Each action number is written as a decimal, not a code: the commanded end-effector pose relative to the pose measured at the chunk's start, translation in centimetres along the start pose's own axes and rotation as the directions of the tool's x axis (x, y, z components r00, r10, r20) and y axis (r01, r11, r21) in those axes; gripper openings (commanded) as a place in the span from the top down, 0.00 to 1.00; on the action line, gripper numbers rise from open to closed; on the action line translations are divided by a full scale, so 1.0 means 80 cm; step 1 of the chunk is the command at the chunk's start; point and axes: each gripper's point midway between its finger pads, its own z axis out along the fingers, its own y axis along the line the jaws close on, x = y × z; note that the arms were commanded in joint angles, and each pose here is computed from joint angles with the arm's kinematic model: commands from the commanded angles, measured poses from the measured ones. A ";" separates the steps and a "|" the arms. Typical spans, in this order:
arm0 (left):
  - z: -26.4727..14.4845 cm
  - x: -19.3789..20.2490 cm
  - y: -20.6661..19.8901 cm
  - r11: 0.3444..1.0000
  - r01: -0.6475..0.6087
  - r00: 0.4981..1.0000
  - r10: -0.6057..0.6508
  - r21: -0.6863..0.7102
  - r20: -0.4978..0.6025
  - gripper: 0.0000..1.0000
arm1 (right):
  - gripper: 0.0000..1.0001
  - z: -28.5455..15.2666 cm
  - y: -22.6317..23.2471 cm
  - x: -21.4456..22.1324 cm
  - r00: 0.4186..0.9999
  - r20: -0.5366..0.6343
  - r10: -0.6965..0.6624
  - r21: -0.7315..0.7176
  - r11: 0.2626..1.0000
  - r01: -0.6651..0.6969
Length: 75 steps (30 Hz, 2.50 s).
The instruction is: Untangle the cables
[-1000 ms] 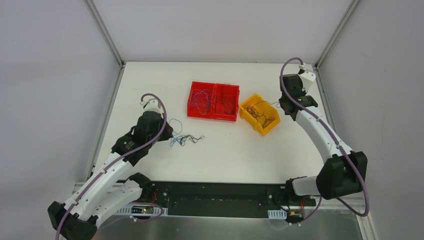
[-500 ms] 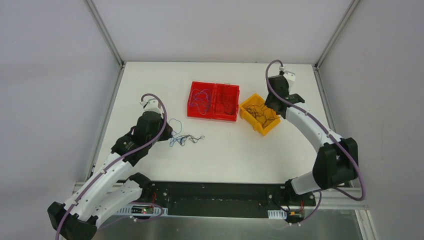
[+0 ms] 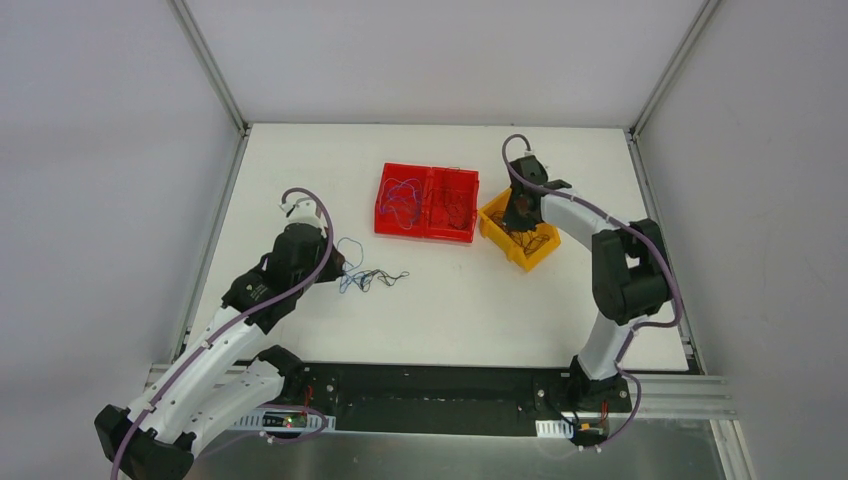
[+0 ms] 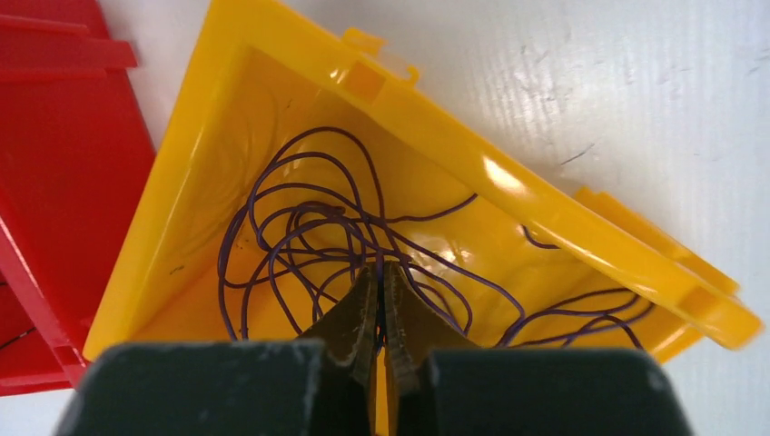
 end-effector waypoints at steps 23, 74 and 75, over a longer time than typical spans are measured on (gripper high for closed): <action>-0.024 -0.001 -0.114 0.921 -0.137 0.989 0.150 0.365 -0.009 1.00 | 0.27 -0.177 0.021 -0.072 0.945 0.310 0.103 -0.281 0.959 -0.012; -0.028 0.006 -0.162 0.876 -0.202 0.979 0.198 0.438 0.056 1.00 | 0.36 -0.171 0.155 0.212 0.964 0.143 -0.226 -0.656 0.707 0.263; -0.028 0.006 -0.161 0.879 -0.199 0.979 0.194 0.433 0.056 1.00 | 0.36 -0.167 0.160 0.216 0.960 0.151 -0.237 -0.642 0.714 0.278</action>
